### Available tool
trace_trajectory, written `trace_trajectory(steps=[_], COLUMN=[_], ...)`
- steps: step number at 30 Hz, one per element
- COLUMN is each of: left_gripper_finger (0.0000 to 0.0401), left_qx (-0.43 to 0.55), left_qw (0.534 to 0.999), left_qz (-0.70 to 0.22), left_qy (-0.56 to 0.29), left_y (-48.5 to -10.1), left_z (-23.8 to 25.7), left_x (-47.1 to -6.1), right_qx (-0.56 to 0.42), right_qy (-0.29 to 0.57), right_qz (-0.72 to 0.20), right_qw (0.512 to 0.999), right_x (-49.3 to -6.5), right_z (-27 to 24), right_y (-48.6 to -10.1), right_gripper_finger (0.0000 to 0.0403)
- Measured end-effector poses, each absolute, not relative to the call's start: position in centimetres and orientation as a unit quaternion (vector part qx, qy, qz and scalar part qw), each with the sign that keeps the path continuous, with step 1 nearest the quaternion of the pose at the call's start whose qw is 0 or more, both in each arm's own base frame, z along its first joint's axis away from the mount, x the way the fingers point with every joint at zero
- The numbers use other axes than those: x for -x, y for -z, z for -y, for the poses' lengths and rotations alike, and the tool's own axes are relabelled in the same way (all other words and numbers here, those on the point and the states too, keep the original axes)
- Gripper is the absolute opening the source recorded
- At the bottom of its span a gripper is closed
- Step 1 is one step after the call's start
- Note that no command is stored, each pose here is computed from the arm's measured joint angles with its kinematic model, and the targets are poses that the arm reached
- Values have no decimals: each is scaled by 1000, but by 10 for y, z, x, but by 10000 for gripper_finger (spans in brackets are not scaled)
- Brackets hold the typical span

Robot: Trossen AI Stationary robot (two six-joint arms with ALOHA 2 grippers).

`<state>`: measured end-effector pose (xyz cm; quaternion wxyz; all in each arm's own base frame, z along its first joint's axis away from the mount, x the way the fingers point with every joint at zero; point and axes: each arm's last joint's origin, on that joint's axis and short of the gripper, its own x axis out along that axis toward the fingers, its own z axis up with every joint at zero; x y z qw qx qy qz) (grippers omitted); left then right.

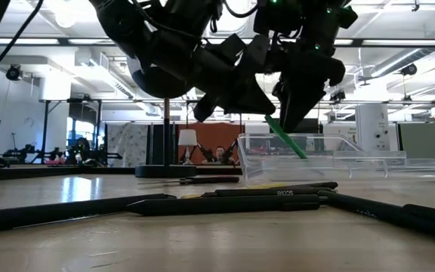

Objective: Pick & place school supplies into a supply box
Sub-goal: Put the green ballpen into the supply box, then put the black scissors into the supply box

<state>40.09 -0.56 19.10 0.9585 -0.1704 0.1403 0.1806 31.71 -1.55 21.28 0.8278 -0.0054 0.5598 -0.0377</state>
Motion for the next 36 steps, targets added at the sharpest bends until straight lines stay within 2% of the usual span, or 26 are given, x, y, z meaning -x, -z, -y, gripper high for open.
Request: trace_trajectory(steps=[11,21,27,36], left_gripper_finger=[6,6,6,6], left_qx=[187,225,208,183], left_qw=[950,933,943,934], left_qz=[-150,-202,-182,-241], left_qy=[-198,-197,-185,-190], left_y=[-188,-158,-172,-174], left_z=[-5,-3,-1,2], left_x=[-400,-409,-420,-415], right_qx=[6,6,3,19], right_qy=[38,38,44,102], right_qz=[-551,-556,-578,-560], right_qw=[833,831,815,822], right_x=[-319,-318,-312,-295], right_z=[16,16,16,19], right_y=[-213,-213,-213,-230], right_gripper_finger=[160,160,160,160])
